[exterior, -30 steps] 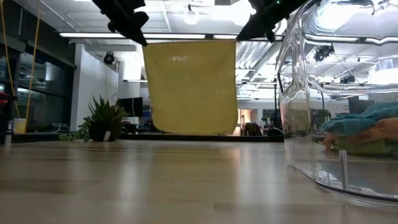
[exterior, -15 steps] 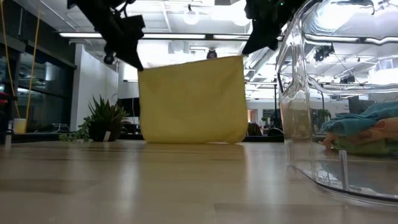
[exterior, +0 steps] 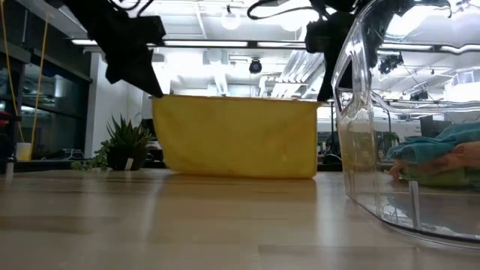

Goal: Fold microfiber towels
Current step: Fold the yellow cloth

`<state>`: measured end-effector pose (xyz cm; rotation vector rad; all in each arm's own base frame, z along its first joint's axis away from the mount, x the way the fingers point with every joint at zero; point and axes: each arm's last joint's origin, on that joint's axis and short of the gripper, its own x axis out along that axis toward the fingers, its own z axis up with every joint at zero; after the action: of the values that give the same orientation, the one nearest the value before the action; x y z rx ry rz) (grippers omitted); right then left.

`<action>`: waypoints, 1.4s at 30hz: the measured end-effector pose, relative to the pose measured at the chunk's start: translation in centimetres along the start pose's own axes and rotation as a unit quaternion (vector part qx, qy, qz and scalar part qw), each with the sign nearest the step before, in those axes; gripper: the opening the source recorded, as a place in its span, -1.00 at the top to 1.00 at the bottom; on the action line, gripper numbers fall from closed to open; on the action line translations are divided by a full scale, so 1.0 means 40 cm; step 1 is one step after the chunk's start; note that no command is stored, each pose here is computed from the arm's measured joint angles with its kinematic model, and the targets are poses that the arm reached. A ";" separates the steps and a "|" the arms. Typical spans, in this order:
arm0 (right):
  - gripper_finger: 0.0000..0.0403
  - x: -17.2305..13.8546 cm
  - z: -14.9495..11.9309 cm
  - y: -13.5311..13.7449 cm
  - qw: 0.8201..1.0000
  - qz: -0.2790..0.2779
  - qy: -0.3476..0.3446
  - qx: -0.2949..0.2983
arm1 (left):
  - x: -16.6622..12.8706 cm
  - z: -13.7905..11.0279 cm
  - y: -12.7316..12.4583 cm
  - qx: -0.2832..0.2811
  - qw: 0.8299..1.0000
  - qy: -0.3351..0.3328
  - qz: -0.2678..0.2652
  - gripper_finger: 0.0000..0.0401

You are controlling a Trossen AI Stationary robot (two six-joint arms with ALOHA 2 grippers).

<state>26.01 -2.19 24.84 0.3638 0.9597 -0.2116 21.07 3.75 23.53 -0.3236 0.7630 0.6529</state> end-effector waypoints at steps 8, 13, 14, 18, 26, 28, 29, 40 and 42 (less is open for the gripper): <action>1.00 0.042 -0.057 0.041 0.999 0.025 0.006 0.033 | -0.004 -0.089 -0.067 -0.076 0.996 0.015 -0.045 1.00; 1.00 0.042 -0.073 0.060 0.998 0.045 0.031 0.033 | -0.006 -0.148 -0.086 -0.122 0.990 0.039 -0.051 1.00; 1.00 0.042 -0.080 0.062 0.998 0.046 0.041 0.031 | -0.008 -0.158 -0.089 -0.125 0.990 0.043 -0.050 1.00; 1.00 0.041 -0.082 0.070 0.996 0.065 0.049 0.037 | -0.020 -0.176 -0.107 -0.146 0.986 0.049 -0.064 1.00; 1.00 0.042 -0.061 0.053 0.997 0.063 0.020 0.051 | -0.015 -0.169 -0.102 -0.156 0.986 0.031 -0.049 1.00; 1.00 0.042 -0.053 0.046 0.996 0.064 0.009 0.057 | -0.008 -0.161 -0.092 -0.160 0.986 0.027 -0.039 1.00; 1.00 0.042 -0.049 0.043 0.996 0.066 0.004 0.059 | -0.005 -0.157 -0.088 -0.159 0.986 0.025 -0.034 1.00; 0.72 0.077 -0.019 0.094 0.989 0.131 -0.049 0.047 | 0.007 -0.144 -0.072 -0.159 0.986 0.030 -0.030 1.00; 0.55 0.095 -0.015 0.108 0.990 0.134 -0.037 0.026 | 0.007 -0.144 -0.073 -0.159 0.986 0.030 -0.031 1.00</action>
<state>29.13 1.93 22.28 0.5257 0.8241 -0.0040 20.04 -1.18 19.49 -0.6587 0.7026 0.7097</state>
